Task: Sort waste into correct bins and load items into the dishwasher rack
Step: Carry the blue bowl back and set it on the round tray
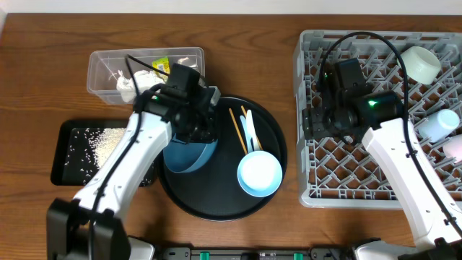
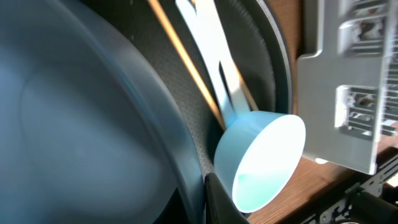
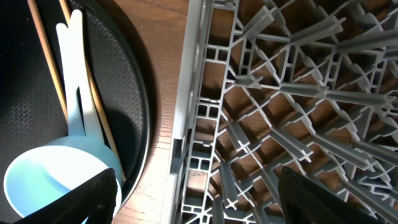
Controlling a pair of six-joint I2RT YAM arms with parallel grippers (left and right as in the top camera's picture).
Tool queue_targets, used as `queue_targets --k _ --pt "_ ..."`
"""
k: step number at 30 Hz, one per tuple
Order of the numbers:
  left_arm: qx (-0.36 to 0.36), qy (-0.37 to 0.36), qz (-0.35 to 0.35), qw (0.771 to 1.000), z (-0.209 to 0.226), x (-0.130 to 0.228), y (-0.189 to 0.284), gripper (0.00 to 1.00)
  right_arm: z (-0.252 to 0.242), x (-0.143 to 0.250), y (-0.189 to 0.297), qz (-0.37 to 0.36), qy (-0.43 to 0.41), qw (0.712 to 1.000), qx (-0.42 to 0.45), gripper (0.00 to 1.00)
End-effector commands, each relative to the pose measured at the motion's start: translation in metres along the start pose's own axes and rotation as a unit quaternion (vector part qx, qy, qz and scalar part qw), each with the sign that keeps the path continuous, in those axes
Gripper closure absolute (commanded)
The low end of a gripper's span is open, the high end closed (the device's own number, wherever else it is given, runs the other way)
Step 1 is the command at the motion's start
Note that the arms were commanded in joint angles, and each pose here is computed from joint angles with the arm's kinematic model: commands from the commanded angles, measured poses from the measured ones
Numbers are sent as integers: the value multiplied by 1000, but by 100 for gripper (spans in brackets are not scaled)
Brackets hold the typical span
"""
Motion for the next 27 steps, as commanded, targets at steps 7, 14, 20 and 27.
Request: queue_targets --k 7,14,20,27 --pt "-11 8 13 1000 5 -5 -11 88 1 1 2 -3 -6 1000 2 21" --pt "4 5 7 1000 -1 -6 -6 61 1 1 2 -4 -4 1000 3 19" --pt "3 -6 -19 1000 -7 -7 10 54 3 -2 2 -10 54 998 -2 11" --pt "-8 7 -84 996 1 -7 55 52 23 -6 4 -21 137 987 -75 10"
Point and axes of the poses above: each gripper's point midway between its finger pads, its own y axis back along the fingers, its own z axis along the line the jaws close on, x = y × z, the point moved 5 cm from there along y, back along the fingers, and after that the axes turned 10 degrees about -y, right-handed, at the moved point
